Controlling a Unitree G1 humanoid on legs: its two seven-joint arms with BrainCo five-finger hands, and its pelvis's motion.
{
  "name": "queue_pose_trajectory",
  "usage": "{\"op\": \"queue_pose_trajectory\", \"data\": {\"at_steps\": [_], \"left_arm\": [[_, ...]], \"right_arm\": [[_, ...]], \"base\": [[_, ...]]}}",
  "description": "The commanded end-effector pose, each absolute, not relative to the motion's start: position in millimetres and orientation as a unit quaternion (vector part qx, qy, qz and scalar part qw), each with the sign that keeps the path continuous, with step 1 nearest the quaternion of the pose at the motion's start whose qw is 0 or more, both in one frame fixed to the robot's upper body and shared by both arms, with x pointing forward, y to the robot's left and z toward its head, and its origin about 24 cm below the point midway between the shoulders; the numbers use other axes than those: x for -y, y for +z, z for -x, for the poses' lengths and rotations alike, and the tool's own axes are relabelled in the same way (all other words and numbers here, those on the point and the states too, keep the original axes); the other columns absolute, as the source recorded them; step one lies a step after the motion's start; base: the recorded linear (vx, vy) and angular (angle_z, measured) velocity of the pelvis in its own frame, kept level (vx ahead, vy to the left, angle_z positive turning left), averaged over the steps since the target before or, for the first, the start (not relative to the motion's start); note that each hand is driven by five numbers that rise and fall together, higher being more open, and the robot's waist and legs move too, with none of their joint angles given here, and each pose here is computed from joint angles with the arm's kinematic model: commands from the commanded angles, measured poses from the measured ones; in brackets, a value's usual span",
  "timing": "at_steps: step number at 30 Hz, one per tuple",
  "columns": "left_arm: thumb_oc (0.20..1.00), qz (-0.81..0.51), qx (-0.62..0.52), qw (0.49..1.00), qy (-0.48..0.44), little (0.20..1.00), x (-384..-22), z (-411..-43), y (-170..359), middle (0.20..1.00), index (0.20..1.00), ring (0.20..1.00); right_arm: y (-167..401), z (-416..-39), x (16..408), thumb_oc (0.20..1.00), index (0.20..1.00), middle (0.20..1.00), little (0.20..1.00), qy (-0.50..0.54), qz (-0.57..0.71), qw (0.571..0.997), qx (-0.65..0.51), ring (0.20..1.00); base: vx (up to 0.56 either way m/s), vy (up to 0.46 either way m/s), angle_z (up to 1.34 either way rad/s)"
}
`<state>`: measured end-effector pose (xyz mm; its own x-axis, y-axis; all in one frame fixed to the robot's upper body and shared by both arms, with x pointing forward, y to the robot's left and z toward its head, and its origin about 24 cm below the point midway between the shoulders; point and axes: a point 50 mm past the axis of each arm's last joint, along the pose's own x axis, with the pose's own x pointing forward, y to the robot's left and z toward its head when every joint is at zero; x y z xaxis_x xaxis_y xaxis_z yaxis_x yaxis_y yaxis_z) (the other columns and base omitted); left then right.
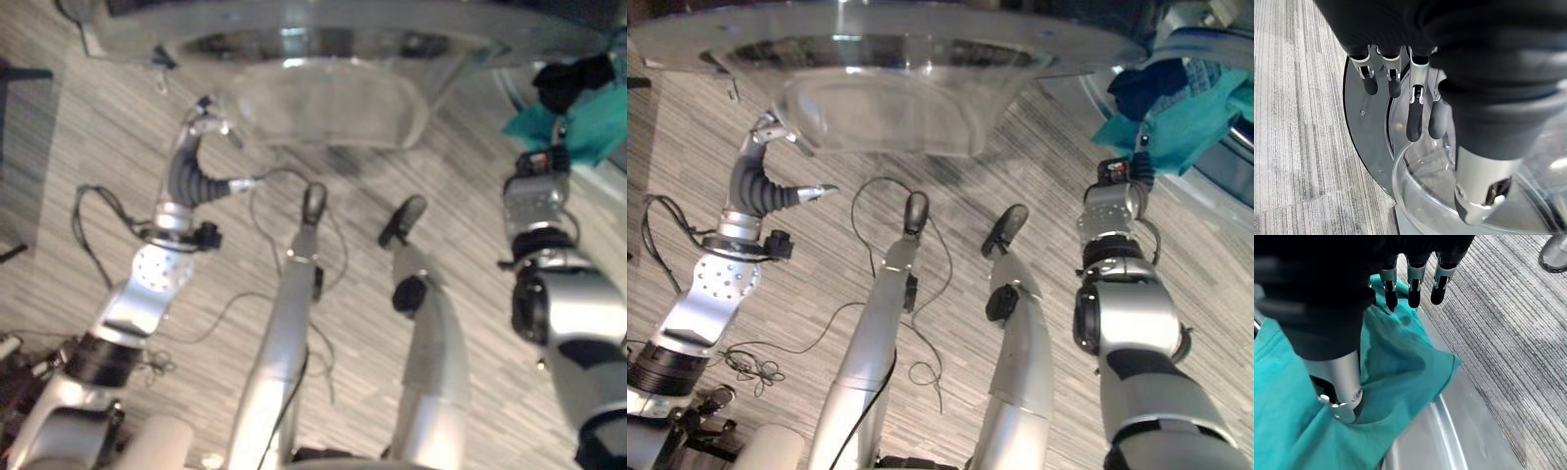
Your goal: Grab the laundry basket,head to the washer,open it,put in the laundry and shut it.
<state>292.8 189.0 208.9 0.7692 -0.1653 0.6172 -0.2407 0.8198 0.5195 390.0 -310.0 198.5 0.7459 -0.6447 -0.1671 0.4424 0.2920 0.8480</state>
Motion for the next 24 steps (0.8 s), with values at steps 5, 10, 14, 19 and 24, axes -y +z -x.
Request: {"op": "queue_pose_trajectory", "data": {"at_steps": [5, 10, 14, 19, 24], "left_arm": [[1.0, -0.236, 0.344, 0.909, 0.014, 1.0, -183, -286, 203, 1.0, 1.0, 1.0], [1.0, -0.233, 0.344, 0.909, 0.011, 1.0, -183, -286, 203, 1.0, 1.0, 1.0], [1.0, -0.211, 0.354, 0.911, 0.002, 1.0, -180, -284, 208, 1.0, 1.0, 1.0], [1.0, -0.199, 0.366, 0.909, -0.003, 1.0, -176, -283, 213, 1.0, 1.0, 1.0], [1.0, -0.196, 0.372, 0.907, -0.005, 1.0, -175, -283, 215, 1.0, 1.0, 1.0]], "right_arm": [[186, -372, 344, 1.0, 1.0, 1.0, 1.0, -0.405, -0.412, 0.811, 0.086, 1.0], [193, -370, 348, 1.0, 1.0, 1.0, 1.0, -0.407, -0.404, 0.814, 0.09, 1.0], [210, -368, 357, 1.0, 1.0, 1.0, 1.0, -0.407, -0.368, 0.83, 0.101, 1.0], [224, -369, 357, 0.802, 0.802, 0.802, 0.802, -0.399, -0.354, 0.838, 0.115, 0.802], [245, -374, 349, 0.3, 0.3, 0.3, 0.3, -0.378, -0.34, 0.85, 0.136, 0.3]], "base": [[0.0, -0.065, 0.03], [0.0, -0.019, 0.01], [0.01, -0.118, 0.03], [0.0, -0.041, 0.04], [0.0, -0.006, 0.01]]}}
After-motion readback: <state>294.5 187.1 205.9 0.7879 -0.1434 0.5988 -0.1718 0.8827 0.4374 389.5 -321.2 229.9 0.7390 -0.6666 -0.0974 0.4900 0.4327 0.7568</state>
